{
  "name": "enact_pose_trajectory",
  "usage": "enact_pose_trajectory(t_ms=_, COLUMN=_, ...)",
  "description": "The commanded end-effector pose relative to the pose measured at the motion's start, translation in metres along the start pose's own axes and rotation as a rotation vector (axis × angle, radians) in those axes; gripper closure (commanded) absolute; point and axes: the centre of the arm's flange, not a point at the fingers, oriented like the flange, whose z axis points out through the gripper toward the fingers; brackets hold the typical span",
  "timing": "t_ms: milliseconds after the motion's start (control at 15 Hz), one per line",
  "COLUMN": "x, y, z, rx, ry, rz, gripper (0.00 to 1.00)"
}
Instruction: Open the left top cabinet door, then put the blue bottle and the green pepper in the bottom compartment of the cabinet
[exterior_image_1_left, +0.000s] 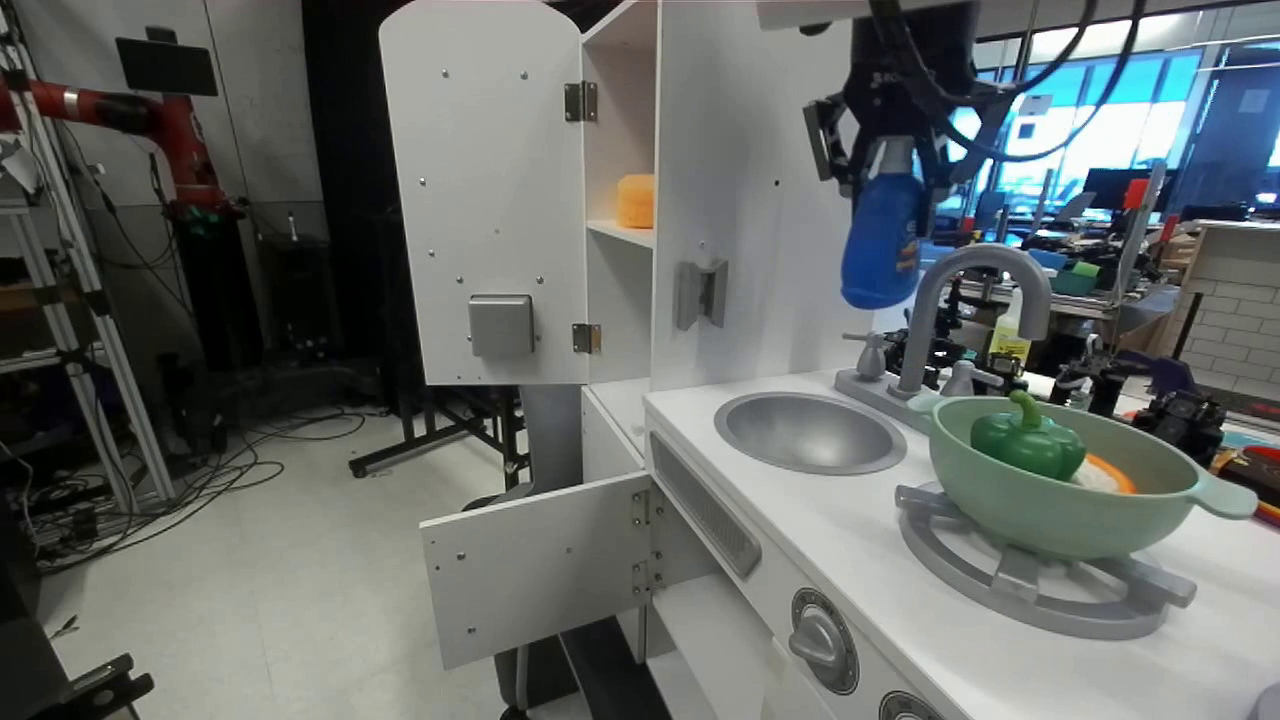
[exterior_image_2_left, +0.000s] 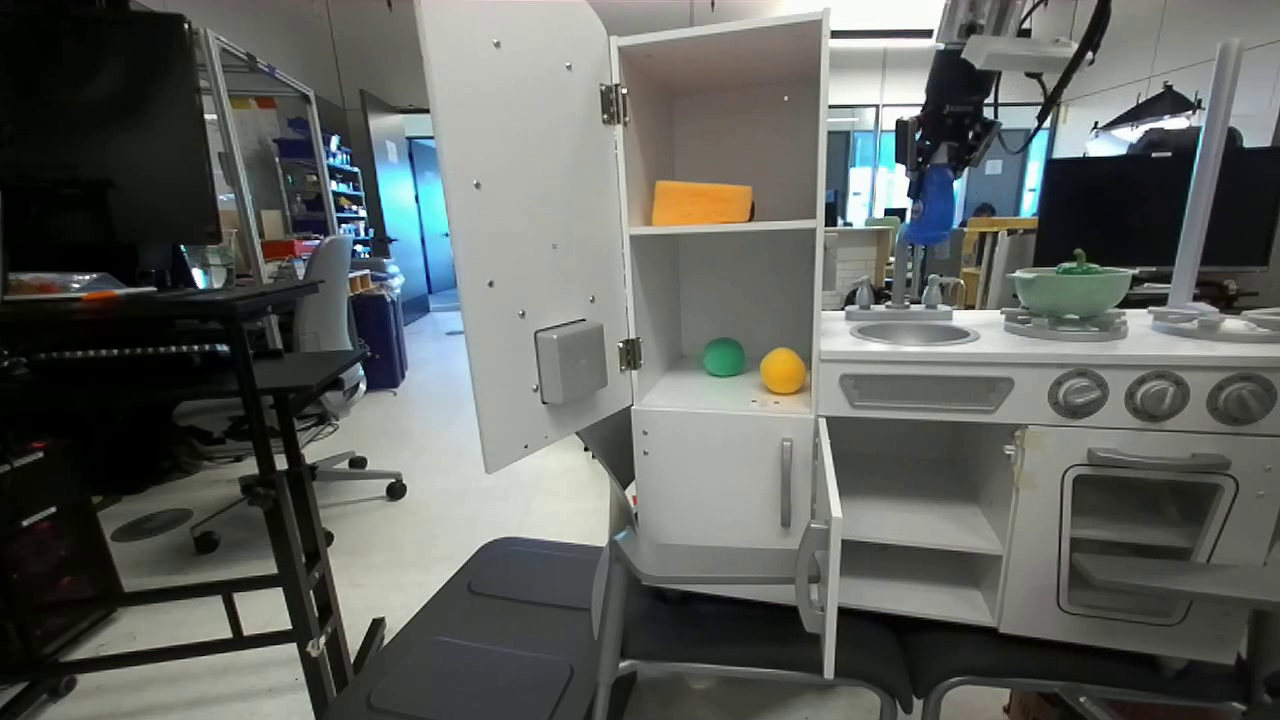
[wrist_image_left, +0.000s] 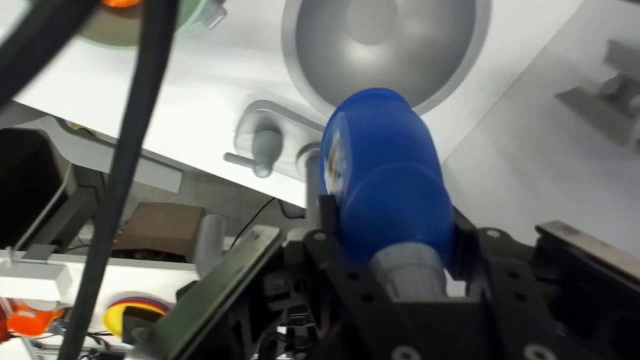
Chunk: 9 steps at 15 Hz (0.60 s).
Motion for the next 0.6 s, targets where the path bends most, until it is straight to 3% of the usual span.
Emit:
enact_pose_trajectory(t_ms=0, x=-0.064, y=-0.053, z=-0.031, rx=0.067, ry=-0.068, rz=-0.147, gripper=0.77)
enact_pose_trajectory(t_ms=533, x=-0.141, y=-0.125, z=-0.085, rx=0.057, ry=-0.199, rz=-0.349, gripper=0.77)
